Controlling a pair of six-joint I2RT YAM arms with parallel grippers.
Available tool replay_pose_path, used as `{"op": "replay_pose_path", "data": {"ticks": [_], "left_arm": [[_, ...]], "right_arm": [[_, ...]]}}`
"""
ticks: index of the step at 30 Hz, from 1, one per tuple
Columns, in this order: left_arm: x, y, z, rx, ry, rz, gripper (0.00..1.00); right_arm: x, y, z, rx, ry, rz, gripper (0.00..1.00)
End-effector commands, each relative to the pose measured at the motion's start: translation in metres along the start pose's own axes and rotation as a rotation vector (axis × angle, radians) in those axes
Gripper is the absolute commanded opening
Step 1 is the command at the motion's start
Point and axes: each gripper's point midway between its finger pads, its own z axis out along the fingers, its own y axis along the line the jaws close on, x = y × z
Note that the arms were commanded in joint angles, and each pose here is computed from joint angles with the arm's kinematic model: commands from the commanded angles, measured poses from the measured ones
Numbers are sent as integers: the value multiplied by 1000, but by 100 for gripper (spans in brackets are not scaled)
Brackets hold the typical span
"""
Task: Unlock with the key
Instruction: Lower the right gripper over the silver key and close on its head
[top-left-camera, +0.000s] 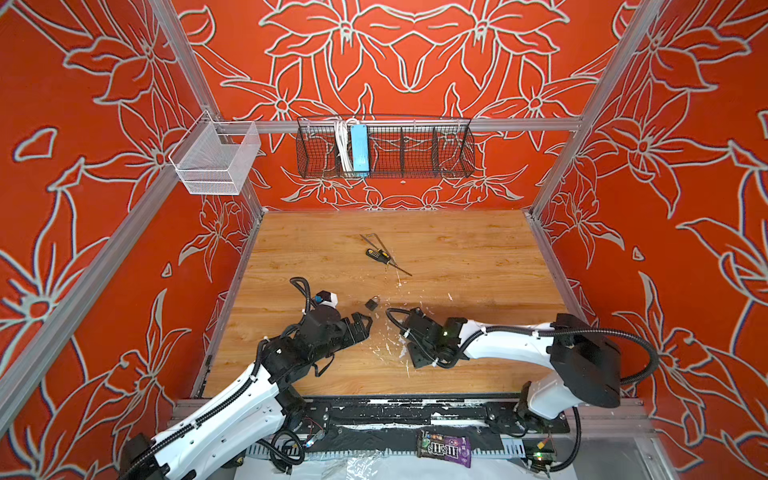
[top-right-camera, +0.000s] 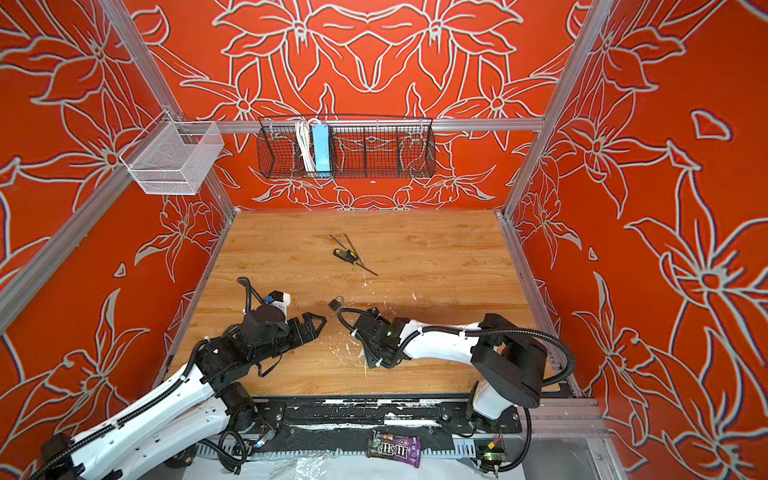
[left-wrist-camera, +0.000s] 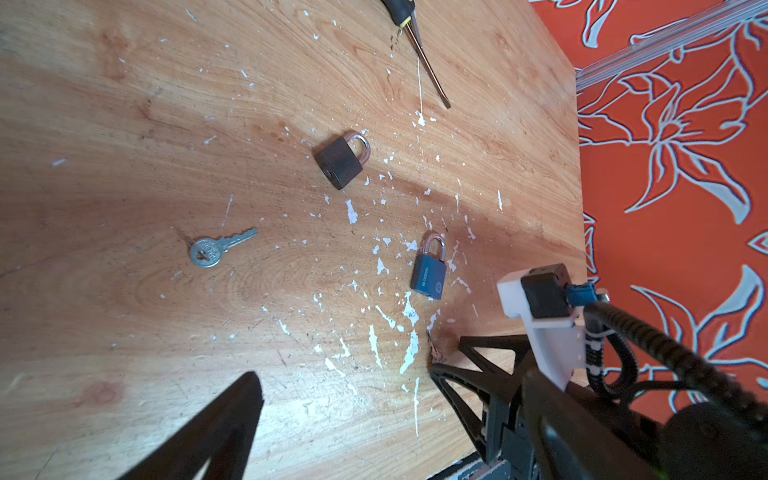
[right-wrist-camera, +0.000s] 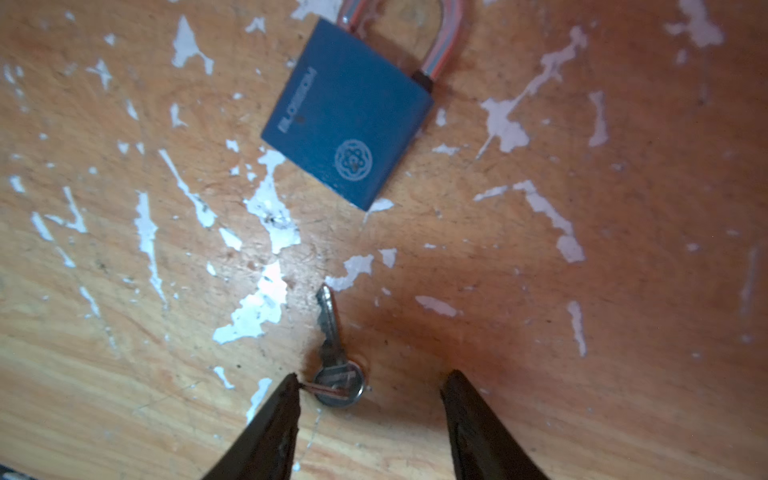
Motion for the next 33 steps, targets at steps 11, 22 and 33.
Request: {"op": "replay_pose_path", "data": {"ticks": [11,22,33], "left_arm": [[0,-16,-1,53,5,-24,97],[2,-13,-1,26,17,-23,97],[7,-13,3,24,49,8,97]], "right_arm": [[2,-30,-24,118,-26,-28,58],[-7,3,-16,-4,-19,72,49],[-11,1,-7,46,-14,118,35]]}}
